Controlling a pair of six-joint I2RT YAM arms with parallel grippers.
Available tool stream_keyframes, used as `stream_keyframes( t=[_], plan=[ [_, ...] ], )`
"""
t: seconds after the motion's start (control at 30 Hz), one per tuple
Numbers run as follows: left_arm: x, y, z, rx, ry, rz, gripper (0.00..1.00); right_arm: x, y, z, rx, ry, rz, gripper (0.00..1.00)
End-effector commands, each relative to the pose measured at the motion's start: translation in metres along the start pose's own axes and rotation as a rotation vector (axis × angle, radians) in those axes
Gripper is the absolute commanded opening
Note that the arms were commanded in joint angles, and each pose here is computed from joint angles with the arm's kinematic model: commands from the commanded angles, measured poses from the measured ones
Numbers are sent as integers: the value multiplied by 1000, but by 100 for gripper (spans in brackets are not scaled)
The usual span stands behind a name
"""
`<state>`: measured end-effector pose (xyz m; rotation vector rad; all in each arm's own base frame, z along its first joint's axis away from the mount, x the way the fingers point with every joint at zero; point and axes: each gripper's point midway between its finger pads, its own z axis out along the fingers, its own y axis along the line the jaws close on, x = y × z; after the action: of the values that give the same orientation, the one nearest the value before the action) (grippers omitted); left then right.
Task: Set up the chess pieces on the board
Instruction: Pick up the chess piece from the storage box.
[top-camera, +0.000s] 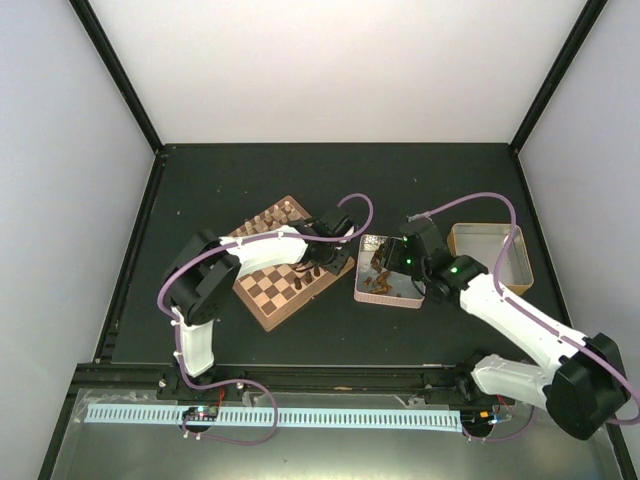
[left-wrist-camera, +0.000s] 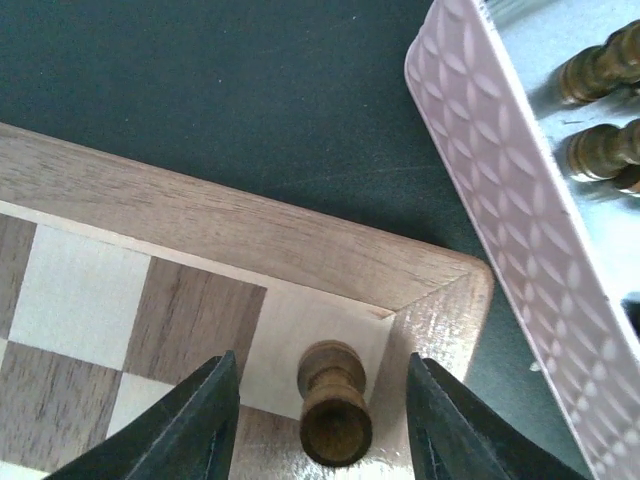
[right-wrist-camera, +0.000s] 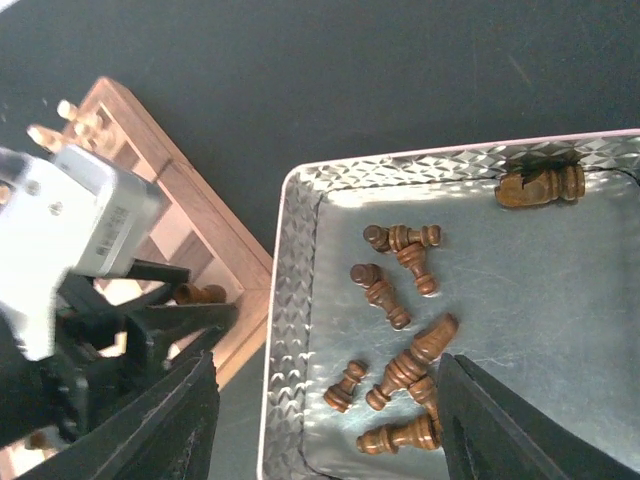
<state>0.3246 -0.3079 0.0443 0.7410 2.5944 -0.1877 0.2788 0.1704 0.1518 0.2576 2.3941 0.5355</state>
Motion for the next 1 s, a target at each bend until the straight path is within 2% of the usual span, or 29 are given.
stream_keyframes(
  t=[0.0, 0.17, 0.43, 0.77, 0.97],
  plan=[
    [-28, -8, -39, 59, -100, -19, 50, 5, -1, 15, 13, 31, -55, 58],
    [-39, 3, -81, 77, -203, -83, 55, 15, -4, 41, 56, 125, -144, 44],
    [-26, 46, -141, 54, -356, -266, 58, 19, 0, 78, 90, 215, -270, 37],
    [9, 82, -179, 27, -445, -382, 61, 35, -11, 109, 156, 308, -323, 34],
    [27, 93, -187, 11, -466, -410, 62, 39, -20, 121, 196, 328, -350, 23]
  ],
)
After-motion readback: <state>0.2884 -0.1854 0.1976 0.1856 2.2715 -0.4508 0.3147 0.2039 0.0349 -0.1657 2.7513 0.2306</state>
